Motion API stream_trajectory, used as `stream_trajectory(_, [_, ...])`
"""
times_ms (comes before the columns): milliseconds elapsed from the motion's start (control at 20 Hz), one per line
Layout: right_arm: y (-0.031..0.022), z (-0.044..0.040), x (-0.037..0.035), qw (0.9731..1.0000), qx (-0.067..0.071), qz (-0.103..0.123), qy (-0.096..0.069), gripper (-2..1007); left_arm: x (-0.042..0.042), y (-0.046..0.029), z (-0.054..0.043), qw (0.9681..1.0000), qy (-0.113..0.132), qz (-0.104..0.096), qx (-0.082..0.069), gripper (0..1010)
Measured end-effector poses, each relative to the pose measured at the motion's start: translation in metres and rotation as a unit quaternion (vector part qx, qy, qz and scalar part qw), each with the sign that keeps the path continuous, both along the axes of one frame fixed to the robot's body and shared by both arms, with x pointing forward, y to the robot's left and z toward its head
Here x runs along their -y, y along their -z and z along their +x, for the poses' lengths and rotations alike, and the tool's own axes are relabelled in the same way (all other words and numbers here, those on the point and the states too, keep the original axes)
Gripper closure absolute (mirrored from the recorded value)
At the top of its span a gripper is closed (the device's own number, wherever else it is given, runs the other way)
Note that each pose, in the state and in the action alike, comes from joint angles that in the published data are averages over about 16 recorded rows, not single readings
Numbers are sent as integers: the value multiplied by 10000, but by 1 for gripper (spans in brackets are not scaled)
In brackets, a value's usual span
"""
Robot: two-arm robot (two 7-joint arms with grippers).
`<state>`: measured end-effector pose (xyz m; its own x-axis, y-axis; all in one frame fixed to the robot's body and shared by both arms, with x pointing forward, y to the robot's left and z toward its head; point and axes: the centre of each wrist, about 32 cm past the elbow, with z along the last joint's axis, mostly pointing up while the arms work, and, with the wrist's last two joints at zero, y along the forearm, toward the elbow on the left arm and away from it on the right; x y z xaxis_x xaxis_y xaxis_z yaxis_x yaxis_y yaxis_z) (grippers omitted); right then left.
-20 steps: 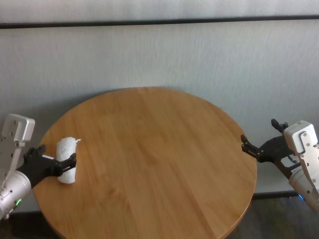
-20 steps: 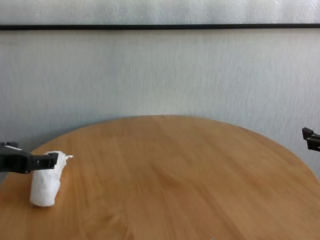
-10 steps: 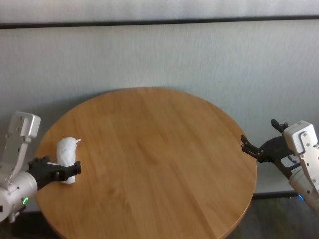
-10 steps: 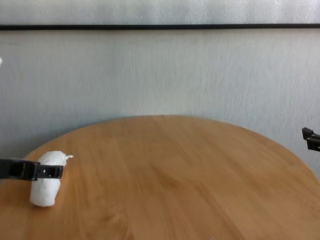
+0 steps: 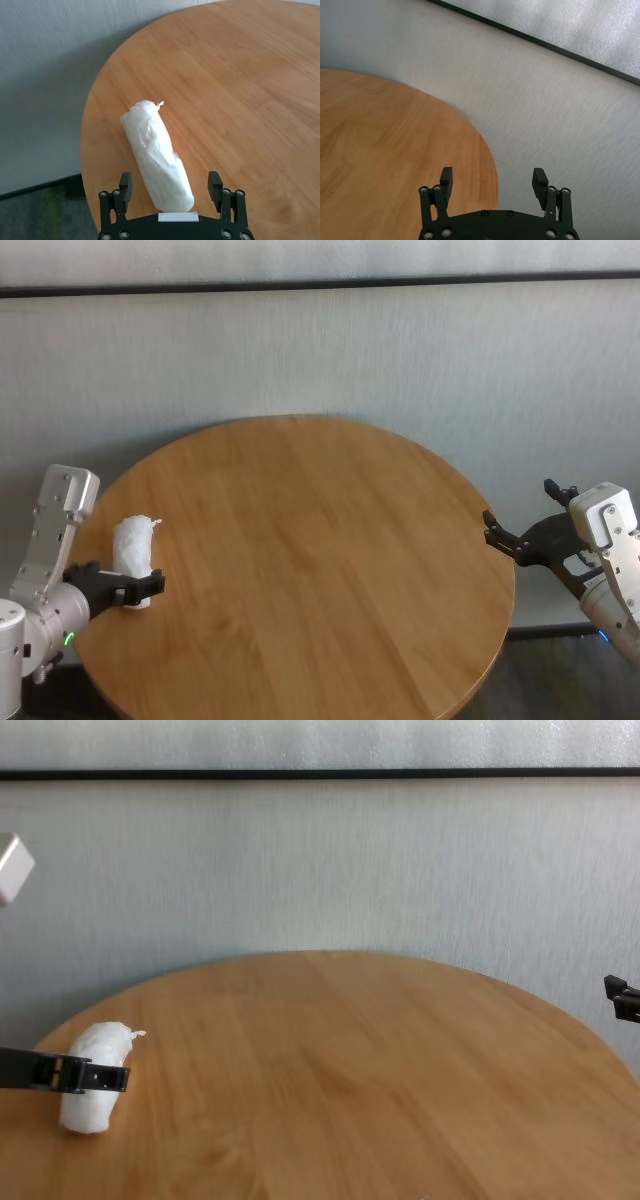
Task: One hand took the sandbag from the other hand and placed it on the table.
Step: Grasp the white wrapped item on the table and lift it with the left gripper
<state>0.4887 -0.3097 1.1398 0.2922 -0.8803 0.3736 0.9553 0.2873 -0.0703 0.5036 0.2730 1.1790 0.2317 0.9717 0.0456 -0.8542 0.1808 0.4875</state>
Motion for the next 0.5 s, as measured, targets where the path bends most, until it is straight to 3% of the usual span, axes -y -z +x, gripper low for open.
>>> stream_trajectory(500, [0,0,0,10000,0,0,0,4,51,81,70,10000,-61,51,-30,9])
